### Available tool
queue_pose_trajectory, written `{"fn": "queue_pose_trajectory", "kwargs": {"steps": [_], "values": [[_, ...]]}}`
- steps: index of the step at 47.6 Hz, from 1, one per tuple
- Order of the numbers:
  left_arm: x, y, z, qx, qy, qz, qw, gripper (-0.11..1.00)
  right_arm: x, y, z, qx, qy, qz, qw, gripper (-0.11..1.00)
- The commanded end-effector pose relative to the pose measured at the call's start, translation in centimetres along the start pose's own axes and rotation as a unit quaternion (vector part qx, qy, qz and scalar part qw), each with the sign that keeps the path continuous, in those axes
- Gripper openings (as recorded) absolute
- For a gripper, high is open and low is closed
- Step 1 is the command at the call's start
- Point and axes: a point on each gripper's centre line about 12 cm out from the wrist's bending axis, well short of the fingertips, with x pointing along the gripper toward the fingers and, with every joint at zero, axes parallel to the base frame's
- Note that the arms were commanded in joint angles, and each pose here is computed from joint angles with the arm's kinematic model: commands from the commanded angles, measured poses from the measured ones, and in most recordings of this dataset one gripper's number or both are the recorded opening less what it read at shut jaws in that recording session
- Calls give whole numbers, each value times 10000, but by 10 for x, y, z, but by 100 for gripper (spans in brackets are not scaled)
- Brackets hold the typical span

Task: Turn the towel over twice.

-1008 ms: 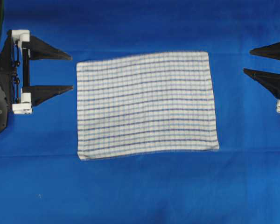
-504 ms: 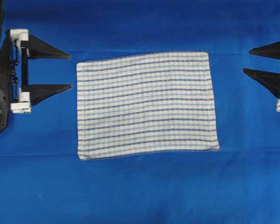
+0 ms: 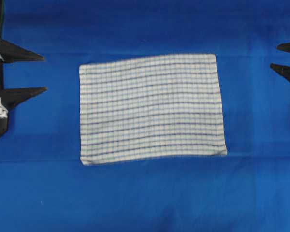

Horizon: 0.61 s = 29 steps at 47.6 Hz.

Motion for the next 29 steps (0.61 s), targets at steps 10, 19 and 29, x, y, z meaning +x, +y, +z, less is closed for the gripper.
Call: {"fn": "queue_pose_trajectory", "kwargs": {"steps": [10,19,29], "values": [[-14,-1,-28,-140,-7,14,9999,78,1,-6,-31,158,194,-82,9997,60],[-17,-2,-33,-155,-68,19,9999,78,2,-7,-37,223,249,-86,9994,60],[-16,-2,-34,-155,-53,19,9999,78,2,-6,-37,218,243,-80,9994,60]]}}
